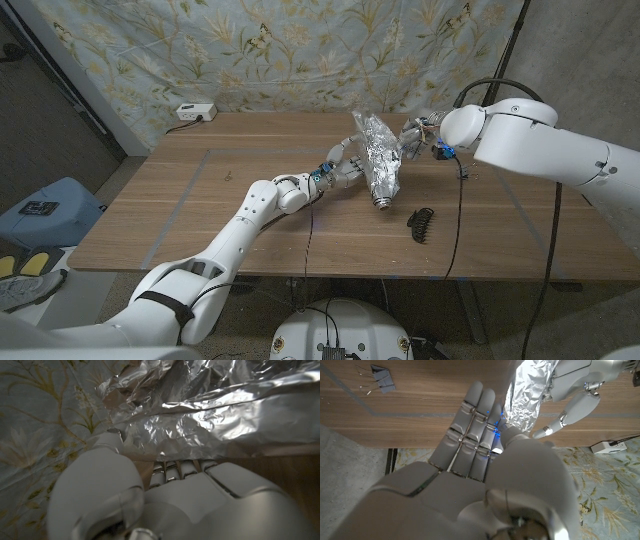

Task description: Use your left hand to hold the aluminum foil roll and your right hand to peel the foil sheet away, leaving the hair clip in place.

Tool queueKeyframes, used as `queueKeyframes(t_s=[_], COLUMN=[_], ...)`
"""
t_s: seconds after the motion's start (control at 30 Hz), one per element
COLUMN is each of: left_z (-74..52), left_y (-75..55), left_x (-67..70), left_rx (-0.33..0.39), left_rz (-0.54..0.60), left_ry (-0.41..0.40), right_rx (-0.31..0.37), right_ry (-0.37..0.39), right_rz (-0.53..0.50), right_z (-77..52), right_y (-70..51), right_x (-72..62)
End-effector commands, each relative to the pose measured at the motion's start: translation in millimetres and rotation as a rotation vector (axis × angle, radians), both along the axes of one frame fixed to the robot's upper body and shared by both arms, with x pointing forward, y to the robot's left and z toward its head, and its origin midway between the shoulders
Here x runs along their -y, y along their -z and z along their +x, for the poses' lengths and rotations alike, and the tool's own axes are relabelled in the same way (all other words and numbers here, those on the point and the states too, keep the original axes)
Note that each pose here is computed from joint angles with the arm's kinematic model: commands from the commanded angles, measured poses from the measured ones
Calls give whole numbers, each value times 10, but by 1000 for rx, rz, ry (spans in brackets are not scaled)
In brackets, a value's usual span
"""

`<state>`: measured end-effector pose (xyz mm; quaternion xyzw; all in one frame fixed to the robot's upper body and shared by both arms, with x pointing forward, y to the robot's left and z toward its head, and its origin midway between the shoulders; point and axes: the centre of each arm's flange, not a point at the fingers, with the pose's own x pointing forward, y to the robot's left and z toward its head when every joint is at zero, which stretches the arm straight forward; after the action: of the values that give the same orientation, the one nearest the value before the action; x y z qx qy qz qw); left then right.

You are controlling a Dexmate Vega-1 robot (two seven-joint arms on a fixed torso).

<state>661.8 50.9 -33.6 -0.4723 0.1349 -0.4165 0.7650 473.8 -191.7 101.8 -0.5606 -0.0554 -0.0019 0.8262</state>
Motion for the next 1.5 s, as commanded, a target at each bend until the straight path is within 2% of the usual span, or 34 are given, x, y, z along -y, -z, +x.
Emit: queueKeyframes(t_s=[0.03,0.37,1.03,1.5], left_z=[-16,-35,-61,-44], left_y=[-17,-31,-35,4], left_x=[46,37,54,96], left_rx=[6,9,2,-29], left_rz=[23,36,42,24], left_ry=[24,33,52,74], right_rx=[-15,-9,31,74], right_ry=[-7,1,23,20], right_rz=[8,8,22,15], right_z=[-38,-78,-261,-417], right_y=[-64,-126,-271,-384], right_x=[92,177,379,376])
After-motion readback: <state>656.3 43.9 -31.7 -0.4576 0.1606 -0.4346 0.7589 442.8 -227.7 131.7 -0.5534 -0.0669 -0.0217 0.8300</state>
